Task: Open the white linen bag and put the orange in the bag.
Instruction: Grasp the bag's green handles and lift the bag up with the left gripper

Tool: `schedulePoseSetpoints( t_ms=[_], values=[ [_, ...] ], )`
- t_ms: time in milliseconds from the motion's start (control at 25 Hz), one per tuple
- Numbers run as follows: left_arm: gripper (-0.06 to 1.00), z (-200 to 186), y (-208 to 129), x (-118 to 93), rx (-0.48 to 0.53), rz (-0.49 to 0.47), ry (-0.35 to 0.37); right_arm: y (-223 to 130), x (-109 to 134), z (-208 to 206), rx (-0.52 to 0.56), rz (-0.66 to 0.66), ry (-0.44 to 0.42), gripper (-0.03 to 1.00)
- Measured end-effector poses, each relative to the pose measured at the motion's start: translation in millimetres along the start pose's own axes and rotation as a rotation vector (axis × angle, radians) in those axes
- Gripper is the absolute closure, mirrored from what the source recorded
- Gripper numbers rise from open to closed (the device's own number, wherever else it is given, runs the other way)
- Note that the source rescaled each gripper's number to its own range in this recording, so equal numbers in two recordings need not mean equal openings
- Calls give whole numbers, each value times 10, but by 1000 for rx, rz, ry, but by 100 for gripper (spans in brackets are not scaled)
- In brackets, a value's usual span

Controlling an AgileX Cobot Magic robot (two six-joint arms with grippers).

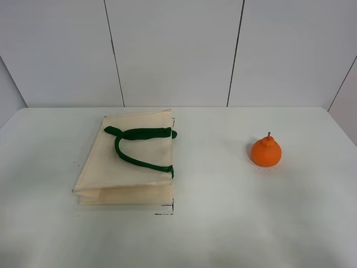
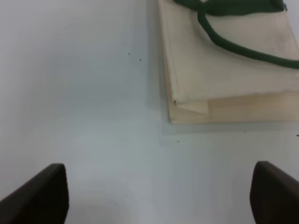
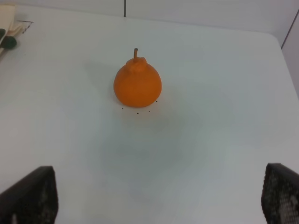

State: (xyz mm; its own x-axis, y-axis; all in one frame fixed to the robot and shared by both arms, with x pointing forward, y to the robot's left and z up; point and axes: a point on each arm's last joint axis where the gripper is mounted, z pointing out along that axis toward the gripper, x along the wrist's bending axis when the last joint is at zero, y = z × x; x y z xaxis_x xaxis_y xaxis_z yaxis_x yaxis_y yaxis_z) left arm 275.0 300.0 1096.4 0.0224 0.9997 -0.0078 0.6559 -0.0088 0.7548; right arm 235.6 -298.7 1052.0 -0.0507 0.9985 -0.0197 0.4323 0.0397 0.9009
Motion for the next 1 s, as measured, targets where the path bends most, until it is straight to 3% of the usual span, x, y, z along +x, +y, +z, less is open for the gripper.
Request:
schedulePoseSetpoints(
  t_ms=[120, 360, 640, 800, 1000],
  values=[
    [-5, 199, 464, 0, 90, 12, 0, 0, 0, 0, 0, 0, 0, -3],
    [-4, 1053, 1267, 3, 323, 12, -2, 0, 0, 0, 0, 0, 0, -3],
    [-3, 2116, 1722, -63, 498, 3, -10, 0, 0, 0, 0, 0, 0, -3],
    [-2, 2609, 1744, -333, 571, -38, -18, 0, 0, 0, 0, 0, 0, -3],
    [-2, 3143, 1638, -849, 649, 9, -52, 0, 0, 0, 0, 0, 0, -3]
  ],
)
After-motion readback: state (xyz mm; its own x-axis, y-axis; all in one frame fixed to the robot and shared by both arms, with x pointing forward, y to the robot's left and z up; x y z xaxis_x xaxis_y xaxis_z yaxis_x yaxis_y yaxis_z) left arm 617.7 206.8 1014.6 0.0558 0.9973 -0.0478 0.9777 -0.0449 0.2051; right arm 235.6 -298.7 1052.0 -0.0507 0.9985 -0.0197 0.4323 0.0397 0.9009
